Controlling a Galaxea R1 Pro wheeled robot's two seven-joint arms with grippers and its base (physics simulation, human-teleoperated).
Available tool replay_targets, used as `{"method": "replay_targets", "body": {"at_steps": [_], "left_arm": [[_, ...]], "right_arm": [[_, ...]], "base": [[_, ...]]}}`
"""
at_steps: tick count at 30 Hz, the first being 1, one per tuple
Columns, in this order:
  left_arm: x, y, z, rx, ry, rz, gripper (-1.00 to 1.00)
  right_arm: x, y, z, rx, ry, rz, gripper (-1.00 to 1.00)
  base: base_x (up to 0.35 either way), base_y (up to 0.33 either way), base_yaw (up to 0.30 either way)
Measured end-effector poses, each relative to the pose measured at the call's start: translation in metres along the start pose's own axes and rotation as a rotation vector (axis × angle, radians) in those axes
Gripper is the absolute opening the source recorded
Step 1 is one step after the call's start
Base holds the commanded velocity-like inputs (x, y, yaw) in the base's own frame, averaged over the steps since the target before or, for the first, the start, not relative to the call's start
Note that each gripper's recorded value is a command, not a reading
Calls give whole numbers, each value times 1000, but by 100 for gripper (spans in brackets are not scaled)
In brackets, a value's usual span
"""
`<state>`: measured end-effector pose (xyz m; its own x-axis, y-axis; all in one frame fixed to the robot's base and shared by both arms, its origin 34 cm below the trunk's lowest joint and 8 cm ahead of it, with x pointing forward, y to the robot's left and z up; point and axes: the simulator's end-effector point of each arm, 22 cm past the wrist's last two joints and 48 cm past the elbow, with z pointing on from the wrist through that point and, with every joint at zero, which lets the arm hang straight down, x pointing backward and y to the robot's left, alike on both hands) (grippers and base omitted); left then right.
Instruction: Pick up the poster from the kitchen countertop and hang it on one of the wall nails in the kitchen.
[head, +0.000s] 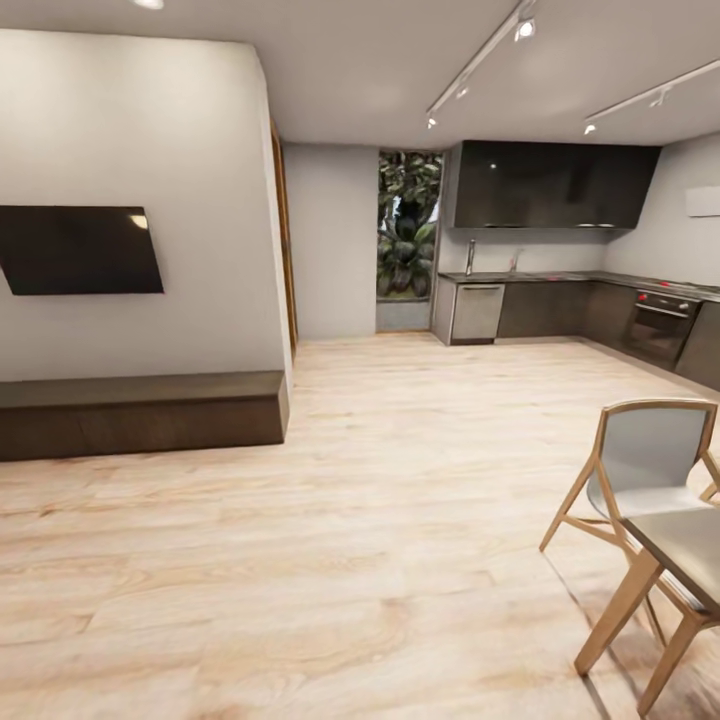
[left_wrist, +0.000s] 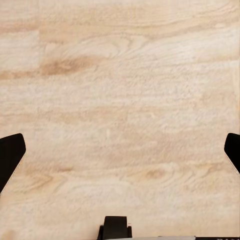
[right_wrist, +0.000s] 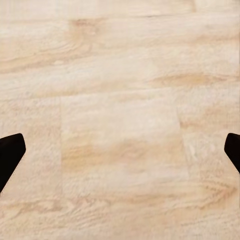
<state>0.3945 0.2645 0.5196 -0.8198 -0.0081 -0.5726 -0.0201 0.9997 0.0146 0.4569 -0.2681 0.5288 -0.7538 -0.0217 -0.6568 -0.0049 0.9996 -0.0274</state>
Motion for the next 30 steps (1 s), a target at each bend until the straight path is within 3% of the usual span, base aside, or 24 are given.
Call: {"method": "replay_targets", "body": {"at_steps": [22,30], "left_arm": [[0,0,0,0,0,0,100],[0,0,0,0,-1,0,100]], "right_arm": [[1,0,0,-1,2,-3,100],[1,0,0,-1,2,-3,100]], "base": [[336,0,-4],[335,0,-196]]}}
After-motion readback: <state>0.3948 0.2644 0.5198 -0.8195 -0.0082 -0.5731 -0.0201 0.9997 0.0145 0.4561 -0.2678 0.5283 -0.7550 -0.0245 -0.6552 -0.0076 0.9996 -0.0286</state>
